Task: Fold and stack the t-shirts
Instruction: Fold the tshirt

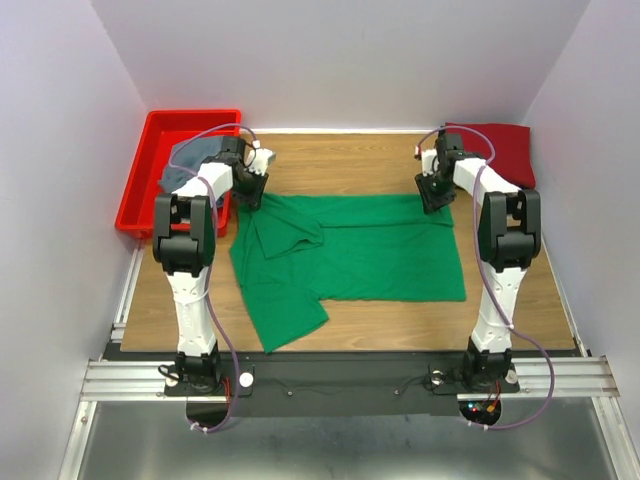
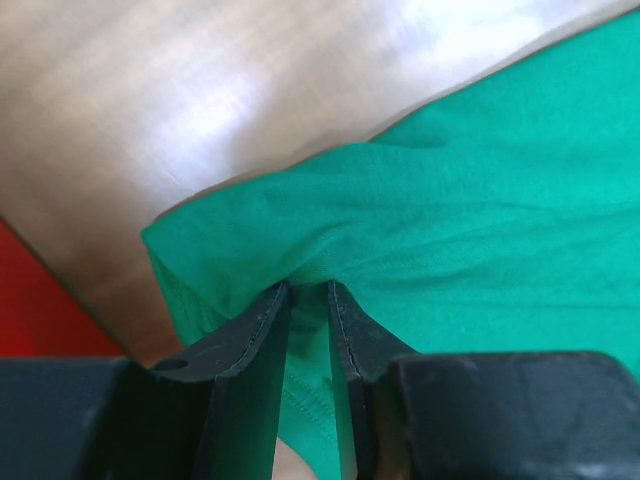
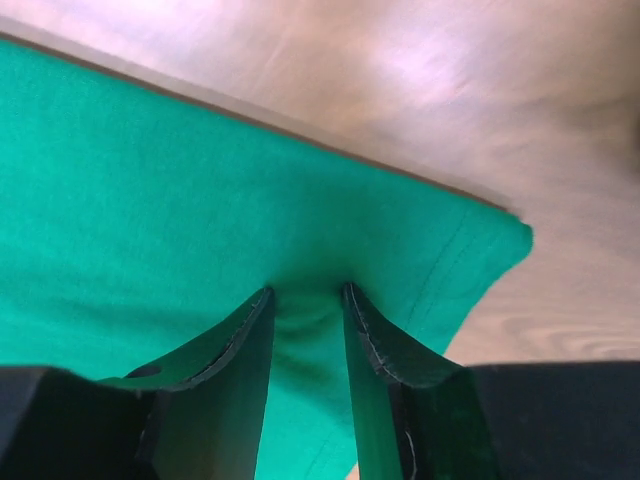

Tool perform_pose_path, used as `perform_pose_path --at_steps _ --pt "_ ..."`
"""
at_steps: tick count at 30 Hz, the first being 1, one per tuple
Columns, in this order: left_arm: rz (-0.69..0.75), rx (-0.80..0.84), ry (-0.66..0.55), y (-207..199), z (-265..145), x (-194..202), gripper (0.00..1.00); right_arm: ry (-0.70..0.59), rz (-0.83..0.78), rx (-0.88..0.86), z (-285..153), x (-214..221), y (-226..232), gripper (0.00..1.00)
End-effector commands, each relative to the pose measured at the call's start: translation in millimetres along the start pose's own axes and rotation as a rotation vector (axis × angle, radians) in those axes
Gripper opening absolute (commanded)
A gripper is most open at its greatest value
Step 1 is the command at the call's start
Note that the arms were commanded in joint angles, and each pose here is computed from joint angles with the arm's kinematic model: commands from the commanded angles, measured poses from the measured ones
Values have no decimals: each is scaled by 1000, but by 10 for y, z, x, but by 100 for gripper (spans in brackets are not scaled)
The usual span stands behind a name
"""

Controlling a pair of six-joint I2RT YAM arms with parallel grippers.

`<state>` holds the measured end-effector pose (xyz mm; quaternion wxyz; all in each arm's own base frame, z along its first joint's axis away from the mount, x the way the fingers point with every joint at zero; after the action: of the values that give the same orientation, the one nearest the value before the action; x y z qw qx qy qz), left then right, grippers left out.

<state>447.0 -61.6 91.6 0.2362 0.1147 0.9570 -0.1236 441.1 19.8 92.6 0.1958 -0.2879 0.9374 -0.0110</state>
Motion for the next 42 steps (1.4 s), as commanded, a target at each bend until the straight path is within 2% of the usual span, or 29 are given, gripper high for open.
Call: perform_pose_path --at_steps 1,4,7,11,12,13,14,15,16,17,19,22,23,26,32,42 --pt "-6 -82 -24 126 49 -200 33 55 6 145 277 31 -330 40" --pt "2 -47 -36 102 88 -352 34 4 -5 131 299 -125 -394 41" --pt "45 18 -82 -15 -58 -528 38 -94 -22 55 140 -283 -335 50" --pt "115 120 -159 -257 -457 -702 48 -230 -66 -86 -351 -393 -117 62" --pt "135 169 -175 -332 -564 -724 49 -270 -93 -76 -632 -421 -95 63" --pt "148 185 -176 -367 -645 -709 50 -290 -104 -82 -757 -411 -60 66" --pt "185 192 -208 -425 -873 -733 50 -277 -114 -109 -790 -308 28 75" --pt "201 206 -197 -445 -929 -650 51 -292 -157 -114 -906 -262 63 77" --pt "236 238 -212 -533 -1161 -605 51 -284 -173 -122 -1043 -126 156 78" --pt "287 249 -184 -532 -1166 -456 51 -278 -194 -124 -1123 -49 202 78" --pt "347 281 -188 -594 -1423 -277 51 -234 -250 -140 -1196 172 304 77" --pt "415 303 -110 -599 -1490 183 51 -161 -311 -163 -1286 544 483 64" --pt "451 318 -54 -571 -1416 413 50 -120 -339 -178 -1286 734 566 57" --pt "468 329 19 -561 -1417 813 48 -91 -381 -162 -1352 969 674 47" --pt "489 320 47 -561 -1441 1173 48 3 -450 -175 -1242 1417 886 45" --pt "486 319 61 -555 -1429 1240 48 63 -507 -107 -1057 1708 906 45"
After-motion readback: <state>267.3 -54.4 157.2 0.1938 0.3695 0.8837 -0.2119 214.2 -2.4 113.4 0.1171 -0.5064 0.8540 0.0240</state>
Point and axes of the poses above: each gripper's point midway between its finger pads, its own z axis out along the fingers, its own y axis along the line the jaws close on, x = y × z, the point moved 7 cm from there along -z, back along the fingers, and after that the axes turned 14 degrees about -z, right-handed, at the moved point
